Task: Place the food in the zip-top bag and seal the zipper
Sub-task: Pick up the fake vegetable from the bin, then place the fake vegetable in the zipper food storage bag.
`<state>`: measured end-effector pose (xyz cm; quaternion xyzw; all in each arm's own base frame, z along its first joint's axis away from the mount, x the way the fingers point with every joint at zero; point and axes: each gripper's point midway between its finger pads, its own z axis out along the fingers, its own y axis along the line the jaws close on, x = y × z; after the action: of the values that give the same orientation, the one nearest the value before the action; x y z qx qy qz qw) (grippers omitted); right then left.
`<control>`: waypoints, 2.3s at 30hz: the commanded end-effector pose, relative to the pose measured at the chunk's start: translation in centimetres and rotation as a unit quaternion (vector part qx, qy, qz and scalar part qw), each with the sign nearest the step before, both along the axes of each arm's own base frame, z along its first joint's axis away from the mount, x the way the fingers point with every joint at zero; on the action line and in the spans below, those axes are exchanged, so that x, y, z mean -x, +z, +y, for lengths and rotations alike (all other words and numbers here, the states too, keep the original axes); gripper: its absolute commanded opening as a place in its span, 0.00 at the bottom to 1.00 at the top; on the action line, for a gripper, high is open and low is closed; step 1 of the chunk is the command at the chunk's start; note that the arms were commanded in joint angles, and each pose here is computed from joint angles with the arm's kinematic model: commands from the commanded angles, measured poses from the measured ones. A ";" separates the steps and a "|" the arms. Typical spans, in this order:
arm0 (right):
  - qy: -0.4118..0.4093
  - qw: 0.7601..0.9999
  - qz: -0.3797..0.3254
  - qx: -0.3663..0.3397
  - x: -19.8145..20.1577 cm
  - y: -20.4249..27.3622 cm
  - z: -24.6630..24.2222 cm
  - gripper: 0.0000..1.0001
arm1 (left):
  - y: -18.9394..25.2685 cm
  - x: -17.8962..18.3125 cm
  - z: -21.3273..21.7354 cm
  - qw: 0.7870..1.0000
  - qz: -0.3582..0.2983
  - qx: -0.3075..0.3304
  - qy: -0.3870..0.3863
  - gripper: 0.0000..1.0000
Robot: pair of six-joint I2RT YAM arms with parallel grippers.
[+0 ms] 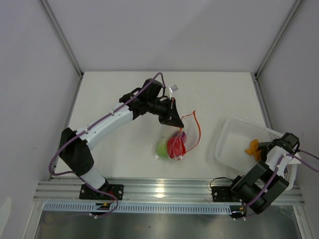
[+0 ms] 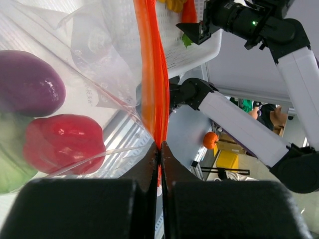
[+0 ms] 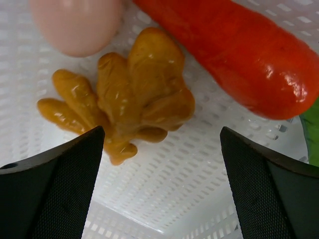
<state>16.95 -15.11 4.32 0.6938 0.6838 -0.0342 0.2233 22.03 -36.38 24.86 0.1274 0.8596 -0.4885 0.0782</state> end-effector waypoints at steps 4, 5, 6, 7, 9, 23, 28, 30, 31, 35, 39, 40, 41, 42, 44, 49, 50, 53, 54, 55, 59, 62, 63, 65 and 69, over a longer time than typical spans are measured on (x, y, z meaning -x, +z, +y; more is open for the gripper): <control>-0.014 1.000 -0.004 0.023 -0.6 -0.6 -2.0 0.99 | 1.4 0.3 -0.4 1.000 -0.012 0.022 -0.016 0.01; -0.013 1.000 -0.008 0.025 -0.7 -0.7 -2.0 0.99 | 1.4 0.4 -0.4 1.000 -0.011 0.022 -0.017 0.01; -0.010 0.999 -0.020 0.031 -1.2 -0.5 -2.3 0.99 | 1.4 0.3 -0.4 1.000 -0.012 0.023 -0.017 0.01; -0.009 0.999 -0.022 0.033 -1.3 -0.6 -2.4 0.98 | 1.5 0.3 -0.4 1.000 -0.012 0.023 -0.017 0.00; -0.004 0.999 -0.021 0.032 -1.5 -0.8 -2.5 0.98 | 1.5 0.3 -0.5 1.000 -0.012 0.023 -0.018 0.01; 0.061 0.996 -0.063 0.009 -3.9 -2.8 -1.6 0.43 | 1.6 0.3 -0.6 1.000 -0.011 0.023 -0.018 0.01; 0.079 0.994 -0.075 0.004 -4.1 -2.7 -0.8 0.16 | 1.3 0.3 -0.5 1.000 -0.007 0.023 -0.018 0.01; 0.094 0.992 -0.084 -0.001 -4.4 -2.3 -0.1 0.16 | 1.4 0.4 -0.6 0.999 -0.007 0.025 -0.019 0.01; 0.103 0.991 -0.087 0.001 -4.6 -2.0 0.0 0.16 | 1.2 0.5 -0.5 1.000 -0.006 0.023 -0.019 0.00; 0.138 0.986 -0.095 0.004 -5.5 -0.7 1.1 0.16 | 1.2 0.5 -0.4 1.000 -0.006 0.024 -0.018 0.01; 0.168 0.980 -0.107 -0.010 -6.3 0.1 2.5 0.00 | 1.2 0.7 -0.6 0.999 -0.004 0.028 -0.019 0.01; 0.172 0.979 -0.107 -0.014 -6.3 0.2 2.9 0.00 | 1.3 0.6 -0.5 0.999 -0.004 0.028 -0.018 0.01; 0.177 0.978 -0.110 -0.013 -6.6 0.6 3.0 0.00 | 1.2 0.6 -0.5 0.999 -0.004 0.028 -0.017 0.00; 0.185 0.976 -0.111 -0.011 -6.7 1.1 3.5 0.00 | 1.4 0.7 -0.5 0.999 -0.005 0.030 -0.019 0.01; 0.199 0.971 -0.131 0.003 -7.6 2.9 3.9 0.00 | 1.4 0.7 -0.5 0.999 -0.006 0.029 -0.017 0.01; 0.222 0.964 -0.141 0.028 -8.4 7.2 4.5 0.00 | 1.4 0.7 -0.4 1.000 -0.009 0.026 -0.013 0.00; 0.227 0.963 -0.143 0.034 -8.5 8.0 4.5 0.00 | 1.3 0.5 -0.4 1.000 -0.012 0.023 -0.008 0.01; 0.240 0.959 -0.141 0.060 -8.4 10.8 4.6 0.00 | 1.2 0.3 -0.3 1.000 -0.017 0.019 -0.001 0.01; 0.246 0.957 -0.139 0.069 -8.4 11.9 4.6 0.00 | 1.4 0.3 -0.5 1.000 -0.017 0.022 -0.001 0.01; 0.247 0.956 -0.137 0.078 -8.1 12.5 4.6 0.00 | 1.4 0.2 -0.5 1.000 -0.018 0.024 -0.001 0.00; 0.281 0.947 -0.137 0.077 -7.7 14.5 6.4 0.00 | 1.8 -0.4 -0.7 0.999 -0.032 0.020 0.009 0.01; 0.326 0.930 -0.148 0.080 -8.8 16.8 8.9 0.00 | 1.7 -0.6 -0.7 0.999 -0.039 0.013 0.014 0.01; 0.339 0.927 -0.141 0.072 -8.6 17.0 9.9 0.00 | 1.7 -0.9 -0.7 0.999 -0.042 0.010 0.018 0.01; 0.380 0.910 -0.150 0.073 -9.6 19.0 12.7 0.00 | 1.7 -0.8 -0.7 0.999 -0.044 0.010 0.019 0.00; 0.419 0.894 -0.133 0.091 -9.7 21.4 15.9 0.00 | 1.5 -0.7 -0.8 0.998 -0.051 0.003 0.023 0.00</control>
<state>27.28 -0.58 23.51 0.3287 0.8626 0.1142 0.3673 22.56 -36.84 24.33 0.1218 0.8656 -0.4750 0.1011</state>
